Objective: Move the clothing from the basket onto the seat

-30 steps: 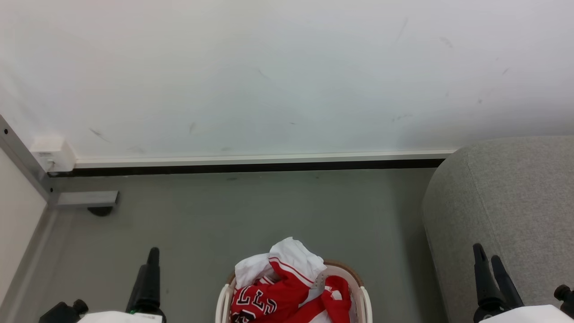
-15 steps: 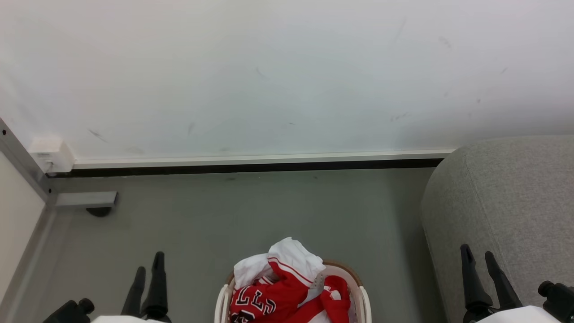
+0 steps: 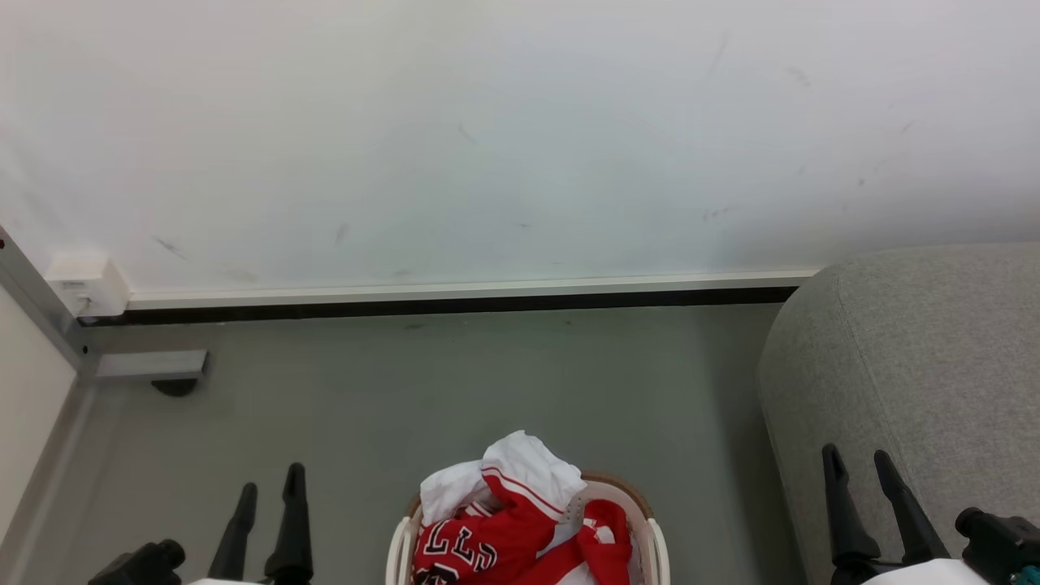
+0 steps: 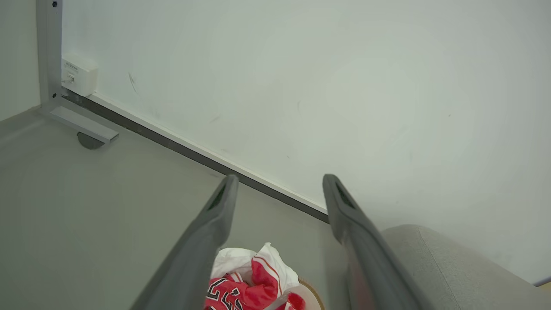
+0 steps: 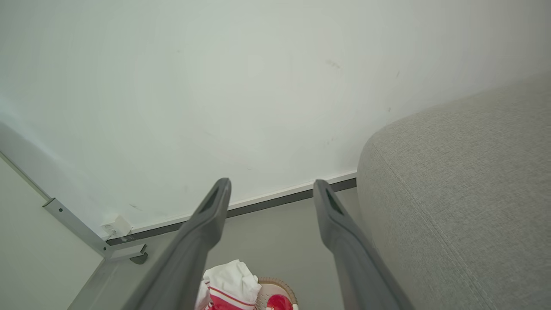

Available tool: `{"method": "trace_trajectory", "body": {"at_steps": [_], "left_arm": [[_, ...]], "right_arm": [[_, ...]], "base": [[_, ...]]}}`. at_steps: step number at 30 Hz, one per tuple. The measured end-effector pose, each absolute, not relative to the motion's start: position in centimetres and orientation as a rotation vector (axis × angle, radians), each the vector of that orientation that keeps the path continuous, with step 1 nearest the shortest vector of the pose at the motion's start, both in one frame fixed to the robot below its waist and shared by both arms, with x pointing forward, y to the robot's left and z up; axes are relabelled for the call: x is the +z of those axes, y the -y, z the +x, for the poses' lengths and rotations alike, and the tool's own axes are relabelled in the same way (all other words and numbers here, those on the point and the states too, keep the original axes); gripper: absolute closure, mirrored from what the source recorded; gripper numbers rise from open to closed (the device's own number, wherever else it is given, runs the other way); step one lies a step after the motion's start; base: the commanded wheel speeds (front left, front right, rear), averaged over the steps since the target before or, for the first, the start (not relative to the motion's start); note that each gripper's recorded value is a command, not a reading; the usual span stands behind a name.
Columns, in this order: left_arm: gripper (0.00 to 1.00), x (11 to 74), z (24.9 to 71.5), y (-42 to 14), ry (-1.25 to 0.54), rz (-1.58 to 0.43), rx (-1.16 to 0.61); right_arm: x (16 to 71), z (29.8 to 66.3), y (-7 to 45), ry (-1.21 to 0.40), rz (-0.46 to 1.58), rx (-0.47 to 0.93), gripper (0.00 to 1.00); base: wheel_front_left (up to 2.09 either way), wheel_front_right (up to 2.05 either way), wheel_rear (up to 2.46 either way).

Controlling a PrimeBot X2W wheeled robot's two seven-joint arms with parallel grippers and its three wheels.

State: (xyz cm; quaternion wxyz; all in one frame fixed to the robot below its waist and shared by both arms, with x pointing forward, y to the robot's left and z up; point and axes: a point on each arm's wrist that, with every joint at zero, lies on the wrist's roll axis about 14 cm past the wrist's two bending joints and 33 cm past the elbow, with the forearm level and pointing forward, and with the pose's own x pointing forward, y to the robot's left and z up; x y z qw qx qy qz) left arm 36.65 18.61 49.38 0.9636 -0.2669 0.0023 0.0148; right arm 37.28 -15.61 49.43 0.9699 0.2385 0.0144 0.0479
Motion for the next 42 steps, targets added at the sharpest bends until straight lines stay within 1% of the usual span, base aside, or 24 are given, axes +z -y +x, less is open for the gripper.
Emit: {"method": "trace_trajectory", "body": {"at_steps": [16,42], "left_arm": [[0.0,50.2,36.4,-19.2,0.036,-0.35,0.03],[0.0,50.6,35.8,-19.0,0.068,-0.118,-0.001]], "right_arm": [[49.3,37.0,15.1,-0.013,0.324,0.124,0.0],[48.9,36.6,14.9,0.003,0.175,0.142,0.0]], "base": [[0.0,0.0,0.0],[0.0,0.0,0.0]]}}
